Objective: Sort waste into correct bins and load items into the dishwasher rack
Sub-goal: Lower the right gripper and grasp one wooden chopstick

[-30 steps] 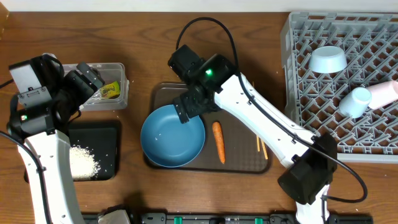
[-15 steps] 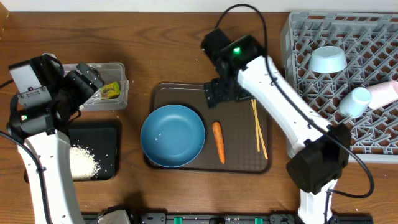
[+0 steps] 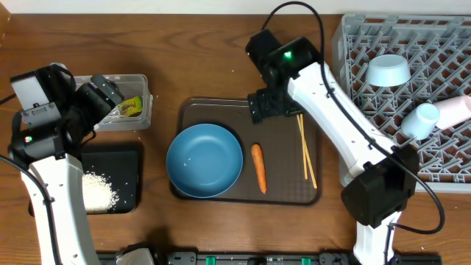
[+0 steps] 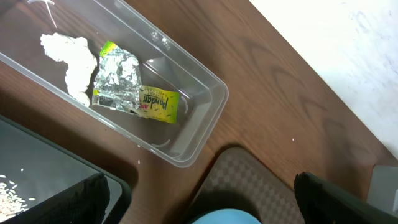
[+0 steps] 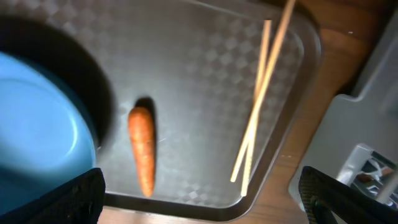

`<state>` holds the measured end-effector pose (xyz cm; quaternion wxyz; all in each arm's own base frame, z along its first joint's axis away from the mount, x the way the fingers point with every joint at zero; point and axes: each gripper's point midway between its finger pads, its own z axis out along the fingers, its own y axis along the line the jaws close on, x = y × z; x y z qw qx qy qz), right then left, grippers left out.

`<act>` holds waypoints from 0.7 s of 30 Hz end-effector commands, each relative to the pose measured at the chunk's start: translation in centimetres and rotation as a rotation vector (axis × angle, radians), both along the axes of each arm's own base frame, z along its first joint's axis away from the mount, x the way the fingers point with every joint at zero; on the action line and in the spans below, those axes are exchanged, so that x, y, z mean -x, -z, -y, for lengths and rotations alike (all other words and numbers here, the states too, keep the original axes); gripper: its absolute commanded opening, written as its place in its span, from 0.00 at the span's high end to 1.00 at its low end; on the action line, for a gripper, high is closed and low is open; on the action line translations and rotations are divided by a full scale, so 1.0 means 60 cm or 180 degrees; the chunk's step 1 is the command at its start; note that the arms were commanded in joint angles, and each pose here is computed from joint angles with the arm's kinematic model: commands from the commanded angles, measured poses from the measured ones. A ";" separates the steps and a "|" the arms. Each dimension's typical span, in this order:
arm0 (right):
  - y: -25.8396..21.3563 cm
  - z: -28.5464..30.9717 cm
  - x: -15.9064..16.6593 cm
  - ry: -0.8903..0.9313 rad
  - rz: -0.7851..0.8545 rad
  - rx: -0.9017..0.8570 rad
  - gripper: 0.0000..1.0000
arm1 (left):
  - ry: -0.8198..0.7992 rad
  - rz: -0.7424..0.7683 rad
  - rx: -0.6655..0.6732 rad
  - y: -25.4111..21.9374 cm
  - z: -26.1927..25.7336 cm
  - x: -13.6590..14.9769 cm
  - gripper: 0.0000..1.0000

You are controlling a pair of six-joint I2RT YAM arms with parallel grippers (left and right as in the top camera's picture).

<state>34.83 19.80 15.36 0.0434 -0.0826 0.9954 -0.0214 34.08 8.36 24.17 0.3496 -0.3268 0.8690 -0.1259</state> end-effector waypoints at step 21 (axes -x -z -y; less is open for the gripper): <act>0.034 0.085 -0.045 0.0289 0.0211 0.0306 0.01 | 0.0024 -0.0018 0.0008 0.004 -0.001 0.000 0.02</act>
